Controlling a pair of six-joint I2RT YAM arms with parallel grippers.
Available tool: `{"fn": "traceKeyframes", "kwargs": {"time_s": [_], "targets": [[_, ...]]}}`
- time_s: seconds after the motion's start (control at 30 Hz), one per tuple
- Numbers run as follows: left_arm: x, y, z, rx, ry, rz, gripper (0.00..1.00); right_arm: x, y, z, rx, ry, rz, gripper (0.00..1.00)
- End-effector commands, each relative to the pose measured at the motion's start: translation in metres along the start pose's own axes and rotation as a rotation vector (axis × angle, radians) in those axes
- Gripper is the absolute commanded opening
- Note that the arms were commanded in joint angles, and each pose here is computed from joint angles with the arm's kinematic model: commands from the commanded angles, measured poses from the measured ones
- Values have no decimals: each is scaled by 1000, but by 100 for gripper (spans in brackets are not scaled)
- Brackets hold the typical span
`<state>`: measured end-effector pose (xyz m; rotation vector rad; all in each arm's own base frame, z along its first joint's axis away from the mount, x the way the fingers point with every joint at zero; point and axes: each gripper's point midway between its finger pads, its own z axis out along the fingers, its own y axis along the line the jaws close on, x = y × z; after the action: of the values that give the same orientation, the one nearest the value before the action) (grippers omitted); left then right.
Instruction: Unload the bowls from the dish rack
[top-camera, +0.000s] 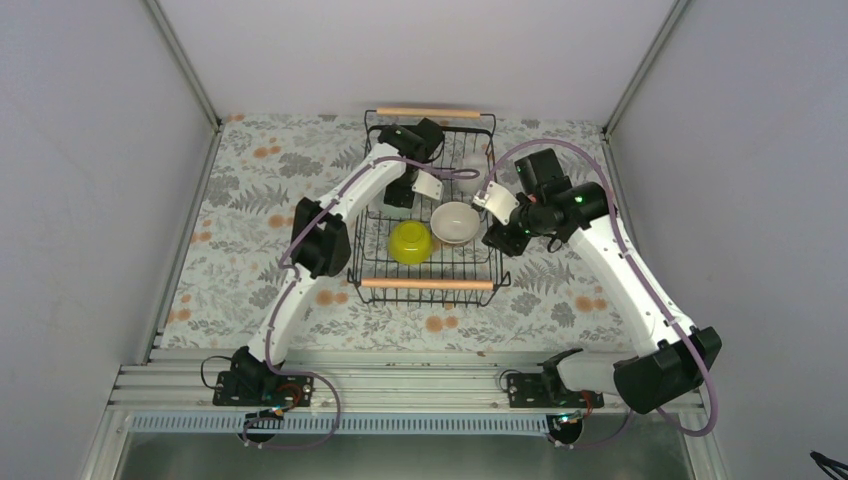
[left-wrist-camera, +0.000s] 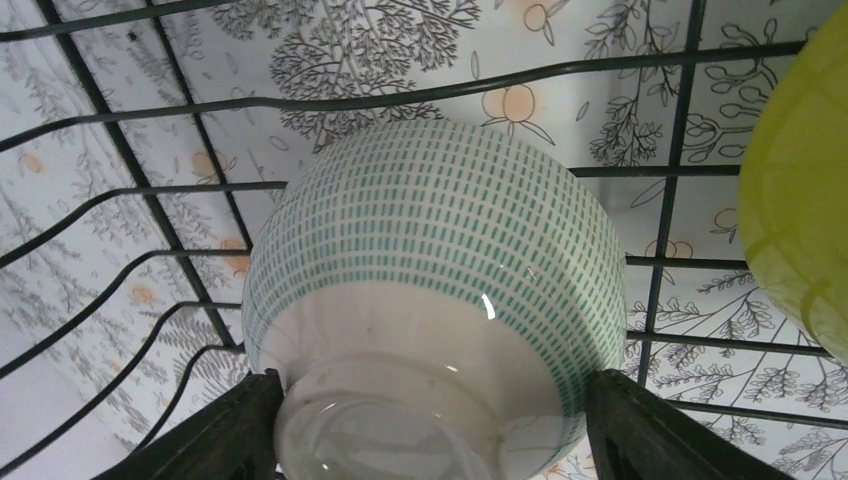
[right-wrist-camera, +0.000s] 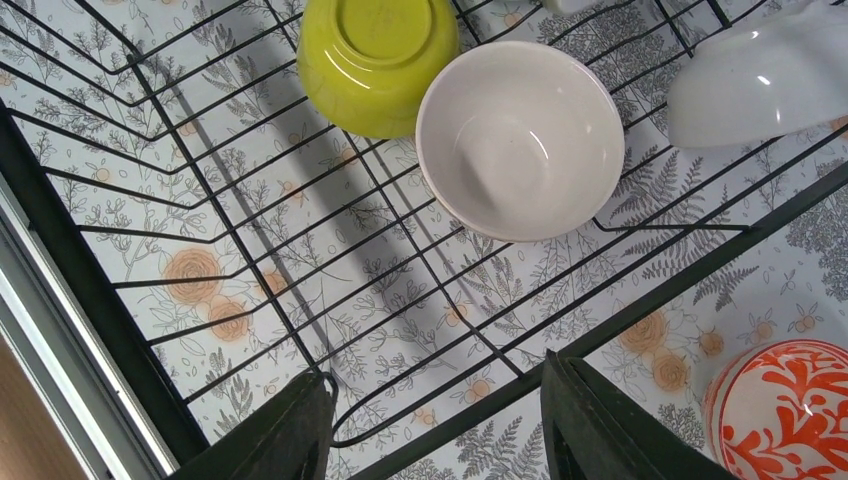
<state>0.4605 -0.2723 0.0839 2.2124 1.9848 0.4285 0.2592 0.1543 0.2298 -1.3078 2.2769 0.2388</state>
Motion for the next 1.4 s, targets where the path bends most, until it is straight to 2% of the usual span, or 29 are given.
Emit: {"fn": "traceKeyframes", "kwargs": {"time_s": [0.0, 0.1, 0.83, 1.1, 1.37], "targets": [[8, -8, 19, 38, 35, 9, 69, -5, -1, -9, 9, -35, -17, 52], [6, -4, 14, 23, 27, 8, 63, -5, -1, -8, 7, -35, -15, 52], [13, 1, 15, -1, 69, -10, 41, -2, -1, -10, 12, -41, -13, 50], [15, 18, -5, -78, 77, -36, 40, -4, -2, -9, 7, -49, -12, 49], [16, 38, -40, -184, 60, -74, 38, -17, -3, -12, 4, -125, -1, 51]]}}
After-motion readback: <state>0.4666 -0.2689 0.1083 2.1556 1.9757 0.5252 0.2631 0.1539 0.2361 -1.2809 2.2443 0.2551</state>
